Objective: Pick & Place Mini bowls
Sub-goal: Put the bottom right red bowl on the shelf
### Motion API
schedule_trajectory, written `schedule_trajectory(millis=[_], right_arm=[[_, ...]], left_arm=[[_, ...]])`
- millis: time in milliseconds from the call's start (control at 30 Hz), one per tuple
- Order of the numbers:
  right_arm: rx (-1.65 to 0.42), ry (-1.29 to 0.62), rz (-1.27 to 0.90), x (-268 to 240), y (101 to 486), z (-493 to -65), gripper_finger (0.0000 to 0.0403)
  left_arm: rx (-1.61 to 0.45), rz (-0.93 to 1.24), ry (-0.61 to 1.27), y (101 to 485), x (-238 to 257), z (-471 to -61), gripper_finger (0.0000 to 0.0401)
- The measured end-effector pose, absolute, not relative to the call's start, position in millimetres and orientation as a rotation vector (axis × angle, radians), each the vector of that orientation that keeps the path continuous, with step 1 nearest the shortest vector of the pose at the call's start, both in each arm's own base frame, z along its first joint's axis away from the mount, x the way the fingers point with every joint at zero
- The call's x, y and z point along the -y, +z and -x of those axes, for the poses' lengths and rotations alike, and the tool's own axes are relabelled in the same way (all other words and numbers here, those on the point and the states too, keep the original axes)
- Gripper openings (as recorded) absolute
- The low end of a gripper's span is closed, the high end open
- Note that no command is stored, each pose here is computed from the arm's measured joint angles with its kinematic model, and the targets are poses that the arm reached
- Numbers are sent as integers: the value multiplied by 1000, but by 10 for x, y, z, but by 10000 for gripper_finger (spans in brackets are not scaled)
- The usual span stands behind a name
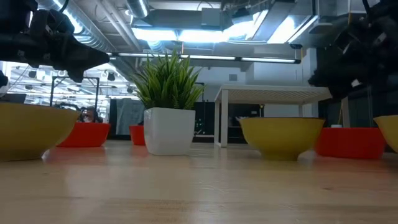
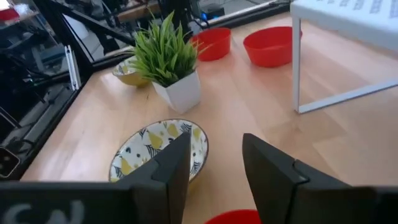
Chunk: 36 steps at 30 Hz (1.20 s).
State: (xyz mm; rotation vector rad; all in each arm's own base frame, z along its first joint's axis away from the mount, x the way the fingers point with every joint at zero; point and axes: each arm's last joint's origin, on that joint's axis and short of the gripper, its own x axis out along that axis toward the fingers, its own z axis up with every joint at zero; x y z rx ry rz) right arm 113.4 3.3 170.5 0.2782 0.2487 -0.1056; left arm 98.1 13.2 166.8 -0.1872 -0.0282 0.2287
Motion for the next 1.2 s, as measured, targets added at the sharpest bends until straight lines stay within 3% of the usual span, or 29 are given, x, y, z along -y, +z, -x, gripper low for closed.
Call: schedule_trajectory(millis=[400, 800, 1200], right_arm=[[-570, -155, -242, -33, 2385, -1133, 146], [-701, -79, -189, -253, 2860, -1788, 146], [-819, 67, -100, -830, 2983, -2516, 146]], left_arm=[[28, 187, 229, 1667, -132, -982, 44], [28, 187, 229, 1667, -132, -982, 44], [28, 187, 228, 1668, -131, -982, 41]])
